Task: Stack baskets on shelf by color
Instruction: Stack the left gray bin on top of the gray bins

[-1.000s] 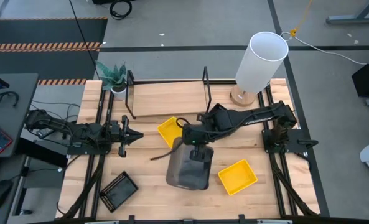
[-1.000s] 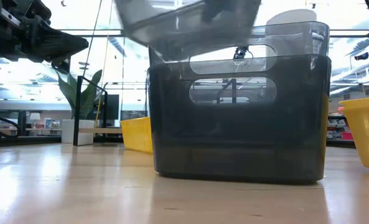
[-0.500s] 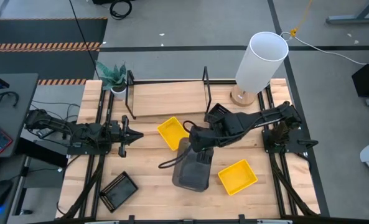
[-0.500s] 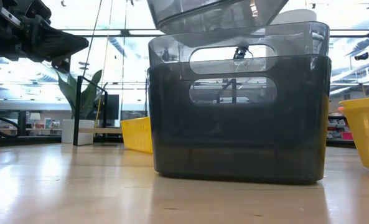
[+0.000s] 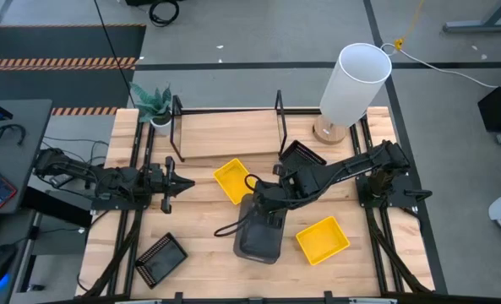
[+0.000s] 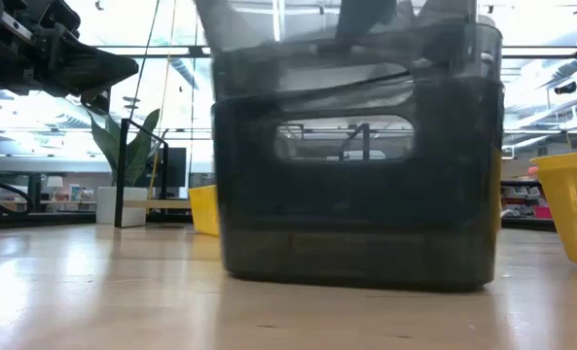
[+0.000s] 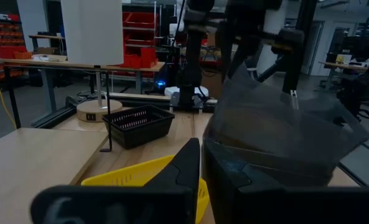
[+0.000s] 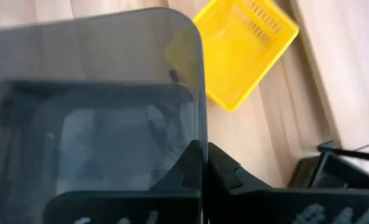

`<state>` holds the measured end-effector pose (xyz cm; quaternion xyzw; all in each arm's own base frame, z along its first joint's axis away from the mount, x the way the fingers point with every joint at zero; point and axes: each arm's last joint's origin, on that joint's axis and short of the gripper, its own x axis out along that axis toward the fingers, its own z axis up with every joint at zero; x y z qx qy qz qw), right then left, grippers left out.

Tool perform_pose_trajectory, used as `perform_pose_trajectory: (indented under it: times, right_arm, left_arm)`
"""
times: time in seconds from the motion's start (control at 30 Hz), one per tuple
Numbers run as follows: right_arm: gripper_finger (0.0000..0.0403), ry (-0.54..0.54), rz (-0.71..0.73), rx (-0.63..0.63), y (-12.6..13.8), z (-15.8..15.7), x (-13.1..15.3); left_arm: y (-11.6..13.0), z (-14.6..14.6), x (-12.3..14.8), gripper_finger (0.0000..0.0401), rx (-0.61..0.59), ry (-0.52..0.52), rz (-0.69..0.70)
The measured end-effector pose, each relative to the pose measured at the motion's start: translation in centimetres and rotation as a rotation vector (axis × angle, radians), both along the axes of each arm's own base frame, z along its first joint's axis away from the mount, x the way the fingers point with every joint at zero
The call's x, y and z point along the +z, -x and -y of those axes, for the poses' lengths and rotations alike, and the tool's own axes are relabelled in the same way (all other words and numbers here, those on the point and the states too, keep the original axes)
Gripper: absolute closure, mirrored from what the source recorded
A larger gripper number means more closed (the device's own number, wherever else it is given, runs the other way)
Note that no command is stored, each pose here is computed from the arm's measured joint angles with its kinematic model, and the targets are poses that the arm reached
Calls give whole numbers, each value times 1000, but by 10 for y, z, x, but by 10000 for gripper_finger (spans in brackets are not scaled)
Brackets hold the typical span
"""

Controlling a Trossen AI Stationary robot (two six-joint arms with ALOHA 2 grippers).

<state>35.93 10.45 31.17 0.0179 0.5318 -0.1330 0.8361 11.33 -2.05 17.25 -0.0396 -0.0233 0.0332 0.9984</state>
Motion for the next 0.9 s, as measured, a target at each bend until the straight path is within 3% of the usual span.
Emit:
perform_pose_trajectory:
  times: [0.3, 0.63, 0.9]
  right_arm:
    - [400, -12, -50, -55, 2, 2, -29]
    - [371, 0, -121, -103, 8, 13, -80]
    - [303, -28, -145, -118, 6, 27, -89]
  left_arm:
    - [0, 0, 0, 362, 0, 0, 0]
    - [0, 0, 0, 373, 0, 0, 0]
    - [0, 0, 0, 362, 0, 0, -1]
